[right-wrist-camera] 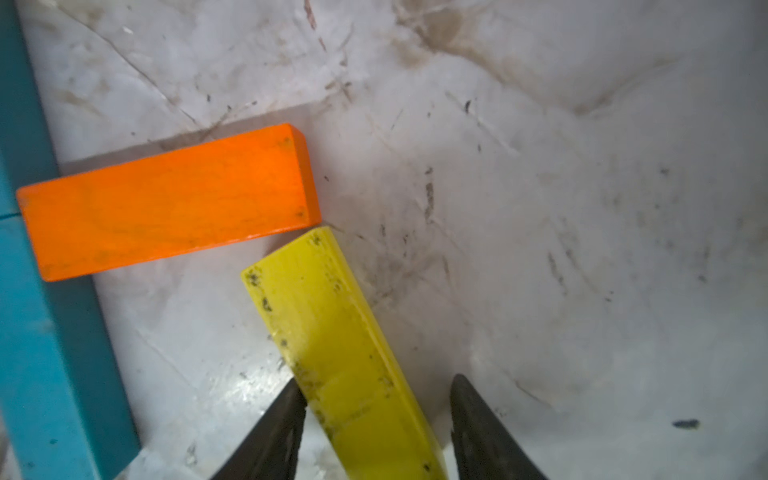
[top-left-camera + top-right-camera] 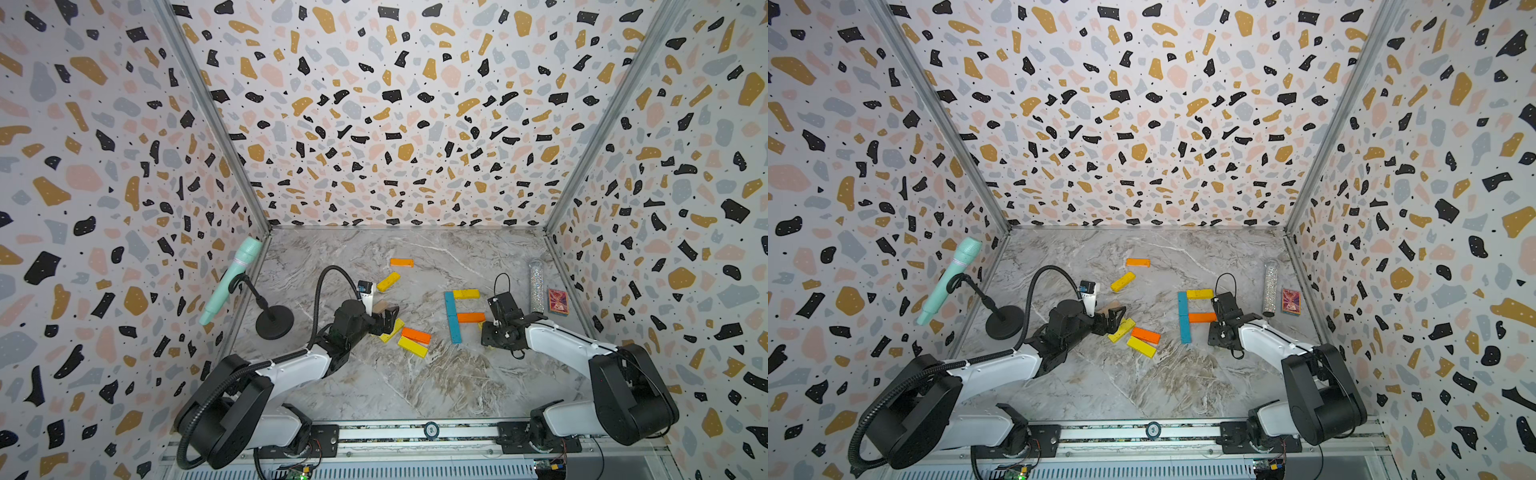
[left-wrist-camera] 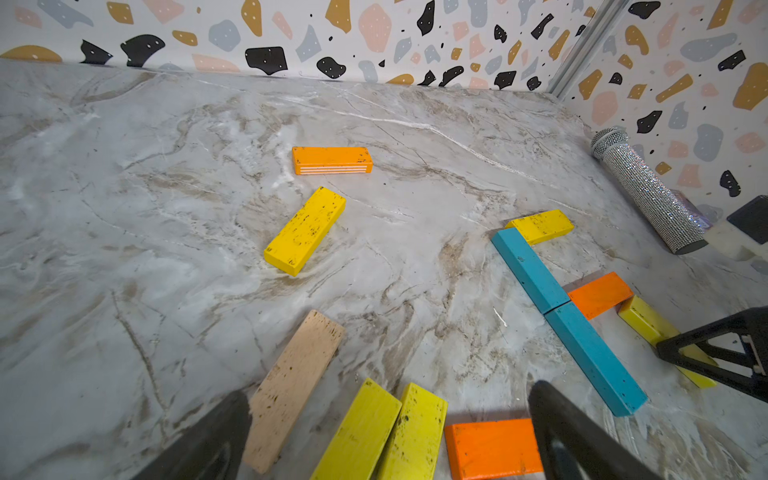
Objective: Assemble the number 6 with building blocks
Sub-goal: Assemble the building block at the center of the board.
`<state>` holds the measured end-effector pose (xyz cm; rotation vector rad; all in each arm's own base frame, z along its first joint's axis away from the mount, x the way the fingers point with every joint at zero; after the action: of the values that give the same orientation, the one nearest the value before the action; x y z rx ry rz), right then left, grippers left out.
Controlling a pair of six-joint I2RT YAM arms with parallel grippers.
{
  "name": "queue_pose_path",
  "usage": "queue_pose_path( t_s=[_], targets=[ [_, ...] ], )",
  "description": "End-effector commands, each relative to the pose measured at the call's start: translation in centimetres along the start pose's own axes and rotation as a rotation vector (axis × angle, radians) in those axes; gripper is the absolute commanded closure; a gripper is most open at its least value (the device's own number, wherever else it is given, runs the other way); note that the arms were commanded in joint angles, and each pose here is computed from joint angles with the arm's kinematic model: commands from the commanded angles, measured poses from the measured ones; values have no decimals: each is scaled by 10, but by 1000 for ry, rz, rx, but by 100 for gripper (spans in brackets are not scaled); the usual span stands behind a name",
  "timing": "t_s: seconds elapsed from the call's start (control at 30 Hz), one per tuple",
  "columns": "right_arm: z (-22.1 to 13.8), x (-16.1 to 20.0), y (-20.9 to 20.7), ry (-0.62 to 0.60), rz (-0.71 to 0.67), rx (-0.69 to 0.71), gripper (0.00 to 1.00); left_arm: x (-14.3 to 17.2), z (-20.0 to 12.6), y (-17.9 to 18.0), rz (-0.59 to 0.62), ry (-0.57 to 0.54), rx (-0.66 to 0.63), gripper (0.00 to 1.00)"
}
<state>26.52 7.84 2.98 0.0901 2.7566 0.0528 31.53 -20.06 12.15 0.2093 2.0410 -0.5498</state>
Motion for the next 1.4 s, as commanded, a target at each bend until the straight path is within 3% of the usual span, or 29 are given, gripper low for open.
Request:
queue_pose_path(
  t_s=[0.0, 0.23, 0.57, 0.83, 1.37],
  targets=[
    [-5, -6, 2, -7, -16, -10, 43, -6, 0, -2, 20, -22, 0, 1],
    [-24, -19, 2, -92, 15, -49, 42, -7, 0, -3, 20, -22, 3, 1],
    [-7, -21, 2, -56, 5, -62, 42, -7, 1, -3, 21, -18, 4, 1],
    [-14, -27, 7, -91, 8, -95, 42, -9, -2, -2, 23, -27, -6, 1],
    [4, -27, 3, -53, 0, -46, 42, -11, -4, -3, 24, -34, -3, 1]
  ],
)
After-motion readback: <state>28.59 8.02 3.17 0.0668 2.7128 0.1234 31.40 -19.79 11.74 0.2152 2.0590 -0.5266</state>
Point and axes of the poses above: each gripper's point midway between its finger pads, its own z axis out along the fingers, its own y axis along the line the jaws close on, x = y × z, the point moved 1 cm from there along -z, back along the fingers, and after that the axes turned 4 degrees about -z, right-handed, at the moved point
